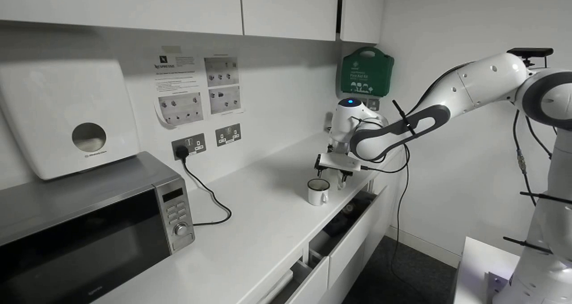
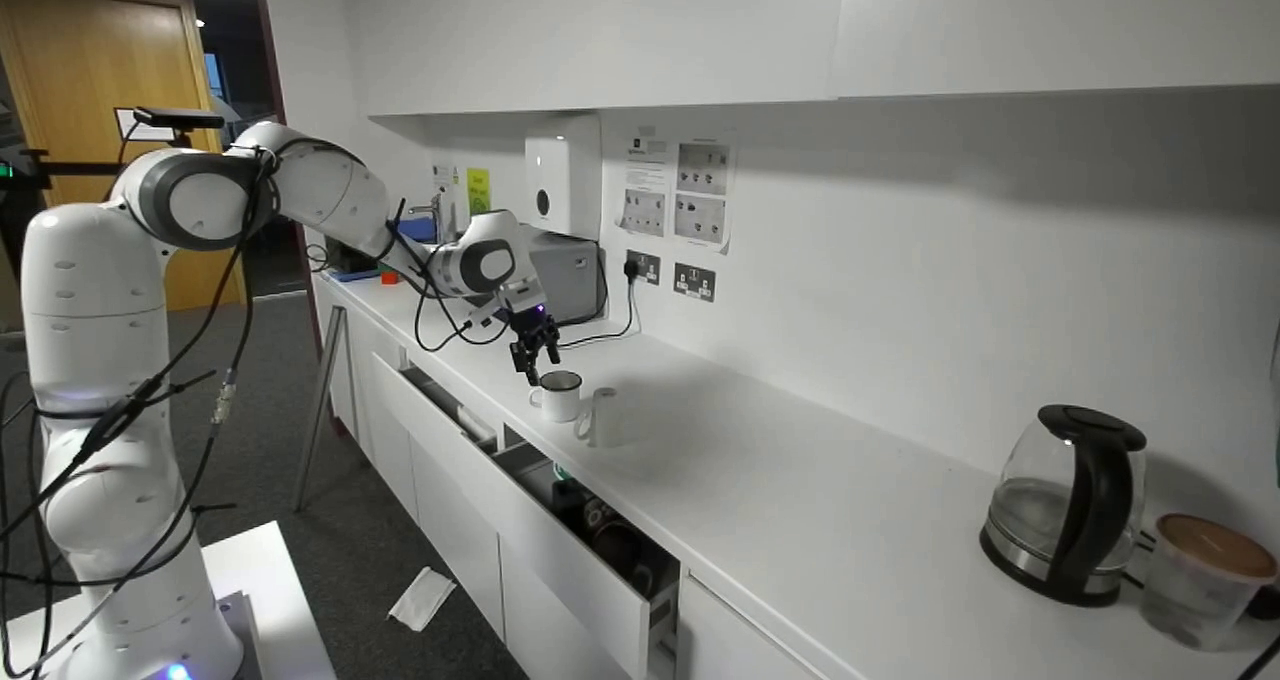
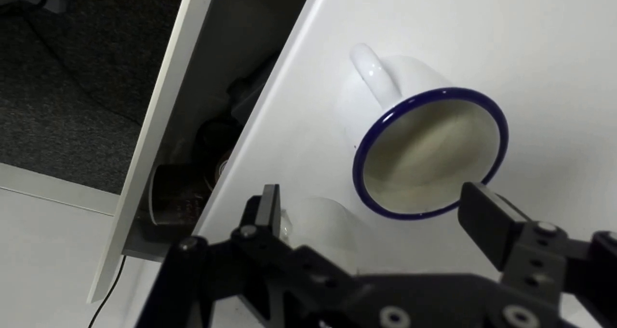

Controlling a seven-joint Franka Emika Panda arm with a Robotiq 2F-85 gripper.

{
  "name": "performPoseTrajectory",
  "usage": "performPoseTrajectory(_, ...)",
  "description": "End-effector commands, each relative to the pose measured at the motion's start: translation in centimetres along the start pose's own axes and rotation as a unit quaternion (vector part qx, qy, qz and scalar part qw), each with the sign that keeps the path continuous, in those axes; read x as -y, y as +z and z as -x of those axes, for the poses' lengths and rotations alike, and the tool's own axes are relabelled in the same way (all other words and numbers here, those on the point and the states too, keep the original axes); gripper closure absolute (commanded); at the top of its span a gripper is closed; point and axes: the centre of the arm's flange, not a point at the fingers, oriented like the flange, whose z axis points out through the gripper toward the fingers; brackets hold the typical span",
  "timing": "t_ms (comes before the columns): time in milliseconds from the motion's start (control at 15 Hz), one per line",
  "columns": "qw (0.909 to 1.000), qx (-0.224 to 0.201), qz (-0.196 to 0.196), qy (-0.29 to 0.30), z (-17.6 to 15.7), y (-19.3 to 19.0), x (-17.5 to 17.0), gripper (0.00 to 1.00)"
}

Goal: Move the mug on the left to the left

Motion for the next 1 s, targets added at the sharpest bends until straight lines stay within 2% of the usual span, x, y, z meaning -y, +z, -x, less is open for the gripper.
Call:
performPoseTrajectory(0, 0.9994, 0.013, 0.011, -0.029, -0.7, 0.8, 1.1, 0.00)
performPoseTrajectory(933, 0.9983, 0.032, 0.021, -0.043, -1.5, 3.8, 1.3, 0.00)
